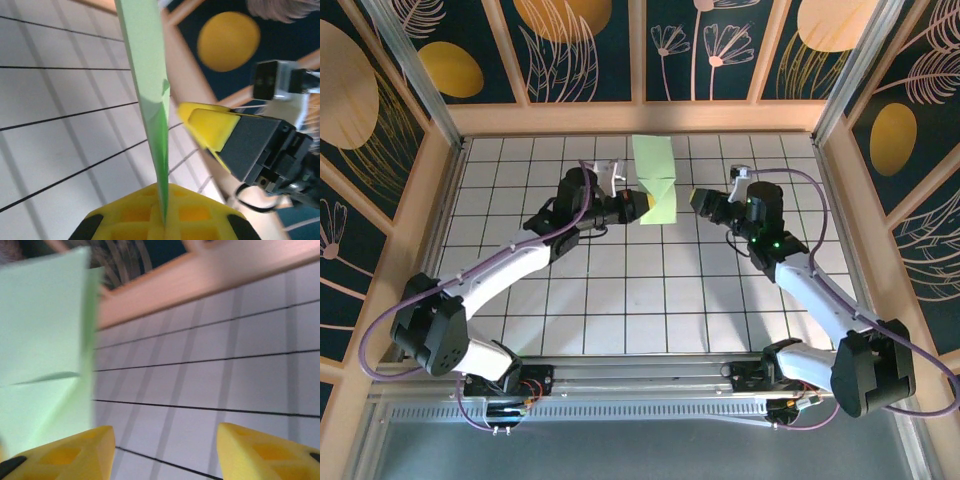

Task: Fold a paper plane with a square sheet of paper (fold left side to right side)
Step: Turn over the paper at the center of the table.

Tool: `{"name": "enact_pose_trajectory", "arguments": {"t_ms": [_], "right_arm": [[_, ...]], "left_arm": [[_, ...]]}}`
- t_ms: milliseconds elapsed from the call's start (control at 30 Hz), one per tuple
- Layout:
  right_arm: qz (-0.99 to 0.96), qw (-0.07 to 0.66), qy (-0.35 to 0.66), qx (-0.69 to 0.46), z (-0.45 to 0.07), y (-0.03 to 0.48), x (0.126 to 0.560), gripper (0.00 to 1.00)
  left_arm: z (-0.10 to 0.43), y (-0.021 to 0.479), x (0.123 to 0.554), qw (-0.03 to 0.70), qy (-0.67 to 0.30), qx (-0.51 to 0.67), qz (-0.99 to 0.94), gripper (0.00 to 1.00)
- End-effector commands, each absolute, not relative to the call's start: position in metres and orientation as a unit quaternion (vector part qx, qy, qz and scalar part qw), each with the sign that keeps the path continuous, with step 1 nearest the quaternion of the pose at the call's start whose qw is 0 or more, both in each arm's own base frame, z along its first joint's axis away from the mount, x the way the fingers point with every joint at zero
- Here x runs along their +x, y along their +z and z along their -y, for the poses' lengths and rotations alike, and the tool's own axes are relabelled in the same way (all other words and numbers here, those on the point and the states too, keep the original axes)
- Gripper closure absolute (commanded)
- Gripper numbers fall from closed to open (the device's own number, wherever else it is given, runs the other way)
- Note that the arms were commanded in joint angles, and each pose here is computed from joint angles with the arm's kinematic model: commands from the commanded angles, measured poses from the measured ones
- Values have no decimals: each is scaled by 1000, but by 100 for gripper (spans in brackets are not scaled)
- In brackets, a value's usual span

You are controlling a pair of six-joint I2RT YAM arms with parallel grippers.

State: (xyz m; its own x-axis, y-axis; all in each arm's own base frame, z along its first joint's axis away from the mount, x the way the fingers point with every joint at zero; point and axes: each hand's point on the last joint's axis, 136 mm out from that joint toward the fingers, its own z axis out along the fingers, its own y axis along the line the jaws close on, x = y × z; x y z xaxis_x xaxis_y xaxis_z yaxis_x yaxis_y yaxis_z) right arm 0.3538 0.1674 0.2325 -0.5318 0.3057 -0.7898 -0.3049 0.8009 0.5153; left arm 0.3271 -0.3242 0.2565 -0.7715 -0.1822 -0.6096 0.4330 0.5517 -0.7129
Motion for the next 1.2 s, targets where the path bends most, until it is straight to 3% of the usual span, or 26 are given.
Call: {"name": "enact_pose_trajectory", "arguments": {"t_ms": [0,300,567,800,900,1167], "right_arm": [[-862,489,134,24,-110,207,357,39],[-874,481,45,56,-72,189,358,26],[-875,476,61,64,-72,183,359,25],[-878,468,73,64,-74,177,357,24],[-879,466,78,65,-75,175,357,24],[-885,453,90,62,-76,169,354,24]], "left_arm": [[271,189,304,271,-251,102,-924,100],[228,176,289,270,92,92,-954,100],[240,130,274,246,264,97,-928,100],[265,74,266,199,234,83,-948,100],[284,51,259,165,192,89,-963,91],[328,28,255,122,70,89,-986,80]]}}
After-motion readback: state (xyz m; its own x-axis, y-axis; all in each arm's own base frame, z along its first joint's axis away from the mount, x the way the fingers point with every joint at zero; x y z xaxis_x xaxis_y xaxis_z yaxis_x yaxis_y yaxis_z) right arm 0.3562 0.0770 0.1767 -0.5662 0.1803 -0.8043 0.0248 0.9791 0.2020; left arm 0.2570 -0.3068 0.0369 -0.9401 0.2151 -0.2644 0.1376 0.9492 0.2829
